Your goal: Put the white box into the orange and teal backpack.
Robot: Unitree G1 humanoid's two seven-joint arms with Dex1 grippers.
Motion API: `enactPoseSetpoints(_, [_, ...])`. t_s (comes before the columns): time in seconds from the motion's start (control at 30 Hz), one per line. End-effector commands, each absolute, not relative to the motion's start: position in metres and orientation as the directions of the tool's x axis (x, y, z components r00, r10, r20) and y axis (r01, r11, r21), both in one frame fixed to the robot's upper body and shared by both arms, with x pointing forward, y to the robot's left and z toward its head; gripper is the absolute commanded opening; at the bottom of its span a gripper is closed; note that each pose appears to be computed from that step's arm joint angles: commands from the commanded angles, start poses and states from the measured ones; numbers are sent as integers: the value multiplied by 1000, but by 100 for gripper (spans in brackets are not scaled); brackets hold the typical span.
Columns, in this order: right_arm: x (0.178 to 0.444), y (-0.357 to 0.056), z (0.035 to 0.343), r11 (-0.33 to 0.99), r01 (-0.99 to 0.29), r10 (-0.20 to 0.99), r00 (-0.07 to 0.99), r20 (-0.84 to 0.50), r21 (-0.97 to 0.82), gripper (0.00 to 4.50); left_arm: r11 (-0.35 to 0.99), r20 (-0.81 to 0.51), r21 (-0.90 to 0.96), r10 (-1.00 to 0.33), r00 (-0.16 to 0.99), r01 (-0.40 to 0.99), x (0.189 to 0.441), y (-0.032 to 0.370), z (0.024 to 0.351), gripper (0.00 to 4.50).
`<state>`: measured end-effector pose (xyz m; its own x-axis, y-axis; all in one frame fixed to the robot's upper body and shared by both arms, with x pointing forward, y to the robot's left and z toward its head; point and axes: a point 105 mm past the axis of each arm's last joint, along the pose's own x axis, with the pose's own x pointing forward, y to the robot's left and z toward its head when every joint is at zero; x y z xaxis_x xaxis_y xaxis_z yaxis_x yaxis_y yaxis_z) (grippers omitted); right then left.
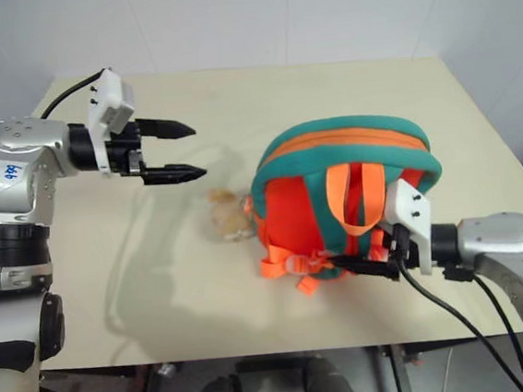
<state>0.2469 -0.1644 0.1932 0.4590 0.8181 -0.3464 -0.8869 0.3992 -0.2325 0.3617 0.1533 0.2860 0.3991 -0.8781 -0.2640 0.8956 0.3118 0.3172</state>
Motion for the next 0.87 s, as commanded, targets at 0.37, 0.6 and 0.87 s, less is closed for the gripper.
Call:
enactPoseSetpoints(0.37, [231, -245, 228, 557, -720, 592, 694, -410, -414, 448, 374, -155, 315, -886, 436, 872, 354, 192, 285, 450])
enactPoseSetpoints(0.6, [214, -302, 256, 658, -571, 437, 820, -368, -491, 448, 419, -43, 287, -893, 449, 861, 345, 219, 280, 450])
enactPoseSetpoints(0.87, [224, -313, 261, 700, -525, 446, 851, -277, -484, 448, 453, 51, 387, -880, 471, 803, 326, 236, 283, 450])
